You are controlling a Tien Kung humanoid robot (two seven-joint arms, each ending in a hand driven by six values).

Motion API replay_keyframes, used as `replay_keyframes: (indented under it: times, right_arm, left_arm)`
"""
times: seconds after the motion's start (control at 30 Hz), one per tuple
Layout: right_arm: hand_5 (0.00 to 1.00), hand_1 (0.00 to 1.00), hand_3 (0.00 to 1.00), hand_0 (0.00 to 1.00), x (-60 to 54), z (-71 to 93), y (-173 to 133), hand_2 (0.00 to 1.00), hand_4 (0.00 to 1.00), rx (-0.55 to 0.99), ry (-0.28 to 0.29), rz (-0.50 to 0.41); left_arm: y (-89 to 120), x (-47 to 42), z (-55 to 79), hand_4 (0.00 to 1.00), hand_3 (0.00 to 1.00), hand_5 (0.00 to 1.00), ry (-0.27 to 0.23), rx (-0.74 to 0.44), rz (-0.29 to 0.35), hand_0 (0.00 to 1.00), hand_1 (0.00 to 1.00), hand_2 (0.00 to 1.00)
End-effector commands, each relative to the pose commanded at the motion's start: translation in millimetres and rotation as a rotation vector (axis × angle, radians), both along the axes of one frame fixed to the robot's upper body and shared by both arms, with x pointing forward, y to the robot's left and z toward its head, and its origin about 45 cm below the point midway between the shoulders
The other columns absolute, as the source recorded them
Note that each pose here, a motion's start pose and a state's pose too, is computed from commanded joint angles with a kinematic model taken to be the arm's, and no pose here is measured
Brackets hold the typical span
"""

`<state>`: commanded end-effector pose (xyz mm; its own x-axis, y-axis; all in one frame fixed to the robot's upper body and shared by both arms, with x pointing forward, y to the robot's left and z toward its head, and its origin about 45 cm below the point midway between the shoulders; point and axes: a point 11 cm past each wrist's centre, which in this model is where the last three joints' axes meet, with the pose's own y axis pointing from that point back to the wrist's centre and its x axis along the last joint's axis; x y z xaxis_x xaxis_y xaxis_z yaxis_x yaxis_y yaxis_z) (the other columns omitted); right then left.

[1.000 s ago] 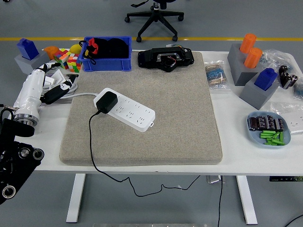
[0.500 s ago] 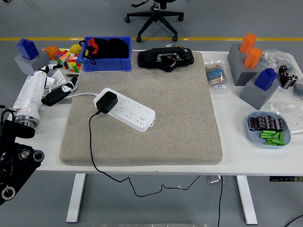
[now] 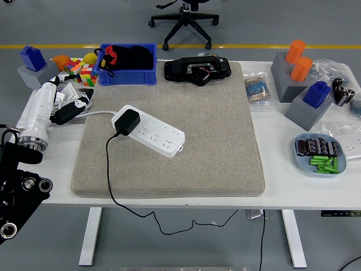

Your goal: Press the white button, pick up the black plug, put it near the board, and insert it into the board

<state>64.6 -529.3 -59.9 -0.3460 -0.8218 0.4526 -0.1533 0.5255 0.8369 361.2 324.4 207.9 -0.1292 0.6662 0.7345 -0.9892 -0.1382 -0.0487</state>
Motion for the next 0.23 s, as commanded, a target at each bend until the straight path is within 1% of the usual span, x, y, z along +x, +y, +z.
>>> replay_keyframes:
  times: [0.03, 0.13, 0.23]
  right_arm:
    - [0.49, 0.616, 0.597, 0.645, -3.9, 0.3, -1.6, 0.606, 0.843, -0.004, 0.004, -0.007]
    - [0.49, 0.616, 0.597, 0.645, -9.5, -1.0, -1.0, 0.606, 0.843, -0.001, 0.012, -0.018]
    - [0.49, 0.616, 0.597, 0.645, -8.8, -2.8, 2.3, 0.606, 0.843, 0.007, 0.009, -0.02]
  left_arm:
    - [1.3, -2.9, -3.3, 0.814, 0.789, 0.644, 0.006, -0.004, 0.006, 0.966, 0.935, 0.861]
    - [3.8, -7.9, -11.2, 0.814, 0.789, 0.644, 0.023, -0.016, 0.023, 0.966, 0.935, 0.861]
    - [3.1, -8.6, -13.8, 0.814, 0.789, 0.644, 0.029, -0.02, 0.027, 0.966, 0.935, 0.861]
